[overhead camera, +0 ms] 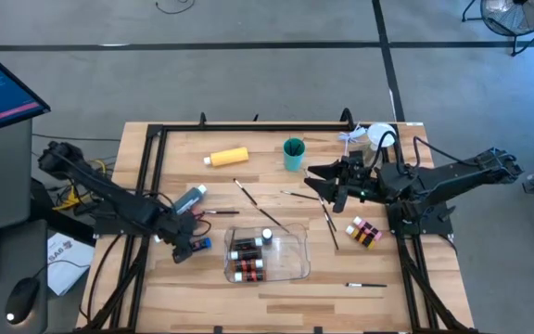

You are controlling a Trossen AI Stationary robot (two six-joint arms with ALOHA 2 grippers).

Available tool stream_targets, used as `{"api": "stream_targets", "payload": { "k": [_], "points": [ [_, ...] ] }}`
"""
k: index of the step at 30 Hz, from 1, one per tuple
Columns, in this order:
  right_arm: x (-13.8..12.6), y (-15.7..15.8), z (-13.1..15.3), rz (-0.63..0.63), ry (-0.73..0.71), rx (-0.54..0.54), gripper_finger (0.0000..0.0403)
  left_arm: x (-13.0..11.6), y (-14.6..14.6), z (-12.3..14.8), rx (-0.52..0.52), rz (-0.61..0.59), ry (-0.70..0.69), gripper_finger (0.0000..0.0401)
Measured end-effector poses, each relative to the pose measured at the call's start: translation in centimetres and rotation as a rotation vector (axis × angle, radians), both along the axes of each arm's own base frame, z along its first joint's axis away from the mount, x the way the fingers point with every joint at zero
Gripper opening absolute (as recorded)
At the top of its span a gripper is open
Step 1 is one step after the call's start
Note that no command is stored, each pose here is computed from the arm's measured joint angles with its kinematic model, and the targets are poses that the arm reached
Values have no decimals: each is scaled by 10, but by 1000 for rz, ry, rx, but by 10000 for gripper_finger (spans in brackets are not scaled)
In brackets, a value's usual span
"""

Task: Pick & Place Paint Supplies
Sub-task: Put the blue paint bottle into the transparent bin

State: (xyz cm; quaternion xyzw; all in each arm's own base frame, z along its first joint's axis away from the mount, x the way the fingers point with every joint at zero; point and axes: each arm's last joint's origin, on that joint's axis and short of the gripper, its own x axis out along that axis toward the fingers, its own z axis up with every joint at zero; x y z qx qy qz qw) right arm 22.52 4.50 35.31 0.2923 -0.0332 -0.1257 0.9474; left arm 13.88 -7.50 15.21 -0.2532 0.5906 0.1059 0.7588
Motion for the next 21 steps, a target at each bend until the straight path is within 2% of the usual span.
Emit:
{"api": "stream_targets", "payload": {
  "k": [9,21],
  "points": [
    [0,0,0,0,3,-1,270,-9,-10,5,6,19,-40,209],
    [0,0,-1,0,11,-3,270,-22,-18,-11,46,4,7,185]
  ]
}}
